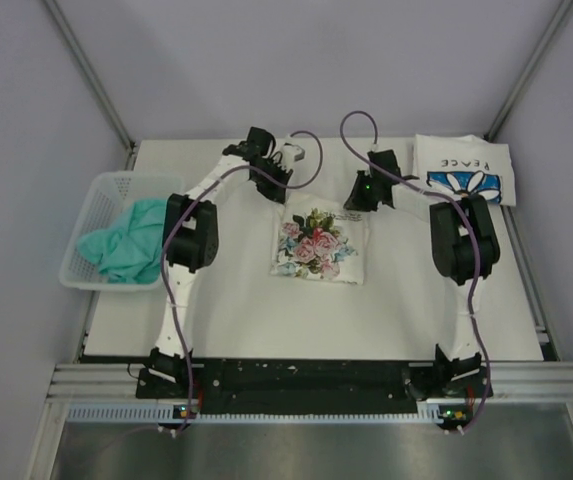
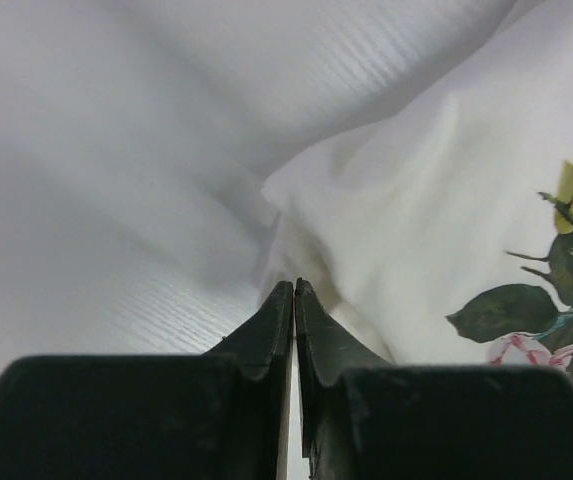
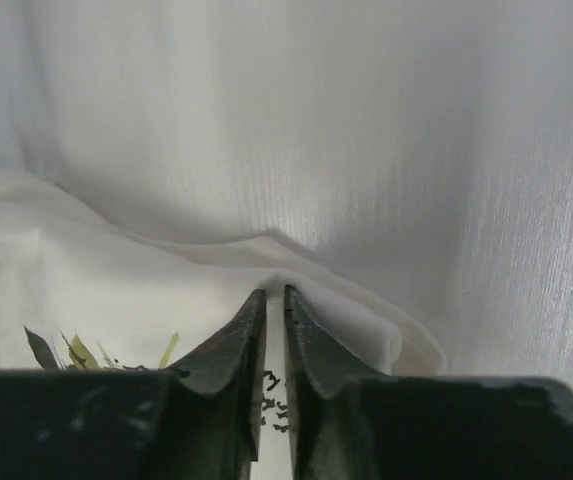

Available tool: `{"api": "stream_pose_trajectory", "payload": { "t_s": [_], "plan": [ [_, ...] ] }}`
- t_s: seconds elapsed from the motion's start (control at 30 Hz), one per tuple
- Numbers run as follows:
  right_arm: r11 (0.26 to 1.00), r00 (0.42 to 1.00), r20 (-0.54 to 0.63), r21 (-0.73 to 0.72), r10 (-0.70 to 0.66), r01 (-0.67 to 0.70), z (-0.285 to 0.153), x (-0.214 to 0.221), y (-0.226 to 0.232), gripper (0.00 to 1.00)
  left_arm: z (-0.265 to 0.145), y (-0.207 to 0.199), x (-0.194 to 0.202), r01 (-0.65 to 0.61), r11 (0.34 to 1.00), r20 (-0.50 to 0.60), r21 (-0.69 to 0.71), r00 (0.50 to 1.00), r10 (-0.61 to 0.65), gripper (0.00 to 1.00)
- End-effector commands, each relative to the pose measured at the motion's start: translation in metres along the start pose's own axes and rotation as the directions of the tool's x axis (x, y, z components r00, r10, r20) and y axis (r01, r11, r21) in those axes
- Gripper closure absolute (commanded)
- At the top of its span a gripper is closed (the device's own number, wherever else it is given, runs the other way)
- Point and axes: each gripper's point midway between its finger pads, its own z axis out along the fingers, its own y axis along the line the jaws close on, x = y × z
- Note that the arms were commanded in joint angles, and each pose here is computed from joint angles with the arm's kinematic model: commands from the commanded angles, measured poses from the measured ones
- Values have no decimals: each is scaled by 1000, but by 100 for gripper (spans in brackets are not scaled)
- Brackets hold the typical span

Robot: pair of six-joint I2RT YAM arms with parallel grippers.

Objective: Fold and stack the t-shirts

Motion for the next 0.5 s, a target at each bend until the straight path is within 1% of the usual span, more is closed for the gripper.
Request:
{"api": "stream_pose_trajectory", "payload": {
  "t_s": [0.0, 0.03, 0.13, 0.17, 0.2, 0.27, 0.33, 0.37, 0.43, 0.47],
  "plan": [
    [999, 998, 63, 24, -32, 31, -22, -30, 6, 81, -21, 3, -21, -38, 999, 49, -32, 998, 39, 94],
    [998, 997, 68, 34, -46, 44, -32, -33, 8, 73, -29, 4, -26, -55, 997, 56, -49, 997, 58, 95],
    [990, 987, 118, 112, -104, 91, -71, -43, 1, 53, -62, 18, -37, -67, 986, 79, -155, 994, 80, 94],
    [988, 985, 133, 123, -107, 91, -83, -42, -1, 42, -75, 21, -39, -73, 980, 93, -183, 991, 91, 92],
    [990, 985, 138, 112, -103, 87, -94, -38, -2, 34, -88, 23, -42, -78, 975, 110, -206, 989, 103, 90],
    [994, 990, 116, 86, -83, 73, -104, -24, -4, 24, -108, 24, -43, -92, 966, 130, -240, 983, 126, 85],
    [996, 995, 78, 77, -55, 49, -105, -6, -12, 20, -120, 19, -39, -101, 963, 129, -249, 982, 136, 81],
    [996, 997, 60, 76, -43, 39, -104, 4, -15, 20, -125, 15, -36, -101, 965, 128, -242, 983, 135, 80],
    [998, 1000, 24, 58, -14, 13, -97, 25, -22, 19, -123, -1, -23, -98, 978, 118, -182, 986, 120, 77],
    [1000, 1000, 13, 27, 4, -5, -93, 31, -20, 19, -121, -9, -14, -94, 985, 107, -145, 988, 110, 76]
  ]
}}
